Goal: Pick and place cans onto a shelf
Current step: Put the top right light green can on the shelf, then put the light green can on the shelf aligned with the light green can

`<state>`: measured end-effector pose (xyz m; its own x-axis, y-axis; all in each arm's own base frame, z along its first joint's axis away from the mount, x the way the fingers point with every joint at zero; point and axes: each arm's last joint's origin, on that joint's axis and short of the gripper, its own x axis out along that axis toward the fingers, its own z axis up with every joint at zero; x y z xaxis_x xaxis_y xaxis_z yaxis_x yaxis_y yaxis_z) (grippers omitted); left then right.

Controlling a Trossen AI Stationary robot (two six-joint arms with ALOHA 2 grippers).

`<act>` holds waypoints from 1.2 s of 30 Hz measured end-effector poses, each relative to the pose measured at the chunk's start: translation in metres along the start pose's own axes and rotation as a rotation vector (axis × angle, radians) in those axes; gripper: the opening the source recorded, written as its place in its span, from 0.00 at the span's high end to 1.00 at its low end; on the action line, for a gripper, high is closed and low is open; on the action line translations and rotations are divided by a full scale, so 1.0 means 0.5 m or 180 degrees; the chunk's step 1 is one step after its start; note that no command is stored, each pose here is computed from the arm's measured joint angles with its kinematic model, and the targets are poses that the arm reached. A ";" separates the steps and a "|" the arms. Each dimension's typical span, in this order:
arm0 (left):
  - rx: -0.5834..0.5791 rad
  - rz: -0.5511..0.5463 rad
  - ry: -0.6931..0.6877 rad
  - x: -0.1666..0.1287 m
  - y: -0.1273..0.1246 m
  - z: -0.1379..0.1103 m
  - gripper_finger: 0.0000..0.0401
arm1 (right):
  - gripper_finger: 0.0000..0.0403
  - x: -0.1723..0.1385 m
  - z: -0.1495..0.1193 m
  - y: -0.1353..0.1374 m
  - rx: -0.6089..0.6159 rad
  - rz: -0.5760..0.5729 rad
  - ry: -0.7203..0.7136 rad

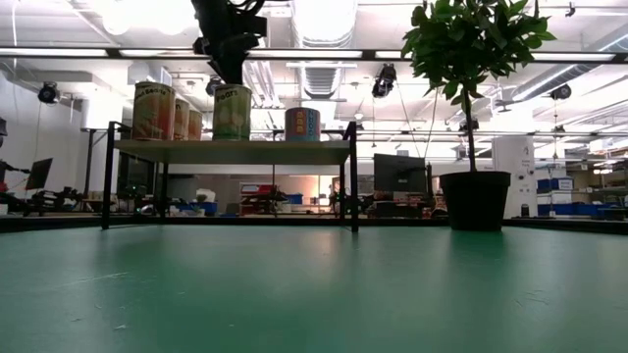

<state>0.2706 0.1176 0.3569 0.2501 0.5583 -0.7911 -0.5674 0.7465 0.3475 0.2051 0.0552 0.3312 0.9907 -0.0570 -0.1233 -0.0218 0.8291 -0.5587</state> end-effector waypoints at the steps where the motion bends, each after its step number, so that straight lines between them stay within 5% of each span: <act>1: -0.0001 0.0018 -0.0005 0.000 0.001 0.000 1.00 | 0.97 0.000 0.000 0.000 0.0000 0.0000 0.0000; 11: -0.0009 0.0098 -0.0079 -0.011 0.004 -0.001 1.00 | 0.97 0.000 0.000 0.000 0.0001 -0.0001 -0.0001; 17: 0.0007 -0.0061 -0.0454 -0.067 -0.020 -0.006 1.00 | 0.97 0.000 0.001 -0.001 0.0109 -0.0009 -0.0012; 27: 0.0318 -0.1020 -0.1949 -0.229 -0.184 -0.089 1.00 | 0.97 0.001 0.003 -0.001 0.0547 -0.0024 -0.0044; 36: 0.0704 -0.1428 -0.2875 -0.261 -0.288 -0.196 1.00 | 0.97 0.017 0.015 0.001 0.1453 0.0194 0.0260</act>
<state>0.2425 -0.0983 0.3608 0.9510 0.2075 -0.2294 -0.1424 0.9521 0.2707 0.2144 0.0592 0.3362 0.9753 -0.0290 -0.2190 -0.0003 0.9912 -0.1325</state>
